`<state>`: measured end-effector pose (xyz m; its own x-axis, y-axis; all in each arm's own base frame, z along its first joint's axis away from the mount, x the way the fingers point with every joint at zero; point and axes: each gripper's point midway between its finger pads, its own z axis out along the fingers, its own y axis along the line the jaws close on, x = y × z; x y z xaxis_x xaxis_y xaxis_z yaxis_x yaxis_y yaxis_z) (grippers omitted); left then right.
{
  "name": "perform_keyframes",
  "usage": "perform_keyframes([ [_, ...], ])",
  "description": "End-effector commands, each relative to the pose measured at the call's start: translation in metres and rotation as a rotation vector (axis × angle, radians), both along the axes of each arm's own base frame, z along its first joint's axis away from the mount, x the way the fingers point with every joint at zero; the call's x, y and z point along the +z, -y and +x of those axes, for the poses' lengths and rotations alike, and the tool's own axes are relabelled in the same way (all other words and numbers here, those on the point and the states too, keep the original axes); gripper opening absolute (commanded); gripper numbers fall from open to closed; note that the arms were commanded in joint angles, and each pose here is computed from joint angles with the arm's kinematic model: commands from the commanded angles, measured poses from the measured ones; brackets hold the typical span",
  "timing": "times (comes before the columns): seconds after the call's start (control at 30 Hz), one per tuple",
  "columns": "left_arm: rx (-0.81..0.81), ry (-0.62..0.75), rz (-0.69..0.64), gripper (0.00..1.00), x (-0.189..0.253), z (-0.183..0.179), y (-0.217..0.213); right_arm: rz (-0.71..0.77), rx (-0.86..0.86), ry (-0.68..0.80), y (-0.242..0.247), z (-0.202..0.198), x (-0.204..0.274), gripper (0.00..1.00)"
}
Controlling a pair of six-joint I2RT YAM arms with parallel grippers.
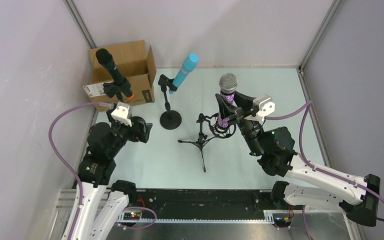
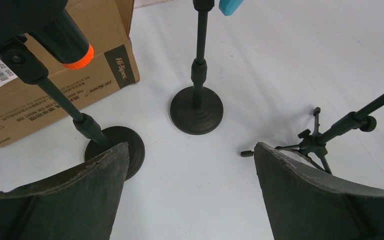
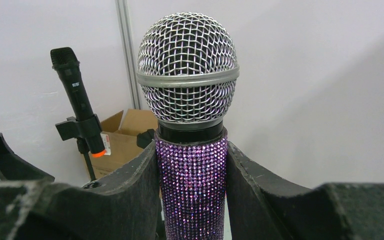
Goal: Attach the microphones to the stand
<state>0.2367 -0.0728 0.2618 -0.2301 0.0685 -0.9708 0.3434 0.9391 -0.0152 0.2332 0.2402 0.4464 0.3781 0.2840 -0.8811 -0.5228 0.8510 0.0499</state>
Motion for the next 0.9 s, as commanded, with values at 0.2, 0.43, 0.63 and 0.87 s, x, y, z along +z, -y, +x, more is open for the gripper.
perform_keyframes([
  [0.2, 0.004, 0.024, -0.022, 0.98, 0.005, 0.002, 0.001, 0.232, -0.090, 0.013, 0.034, -0.015, 0.004, 0.00],
  [0.43, 0.009, 0.030, -0.022, 0.98, 0.006, 0.001, 0.000, 0.246, -0.112, 0.079, 0.031, -0.028, 0.002, 0.02],
  [0.63, 0.005, 0.029, -0.023, 0.98, 0.006, 0.001, 0.000, 0.216, -0.158, 0.106, 0.027, -0.032, -0.006, 0.03],
  [0.87, 0.005, 0.027, -0.023, 0.98, 0.006, 0.002, 0.001, 0.180, -0.212, 0.087, 0.031, -0.025, -0.028, 0.00],
])
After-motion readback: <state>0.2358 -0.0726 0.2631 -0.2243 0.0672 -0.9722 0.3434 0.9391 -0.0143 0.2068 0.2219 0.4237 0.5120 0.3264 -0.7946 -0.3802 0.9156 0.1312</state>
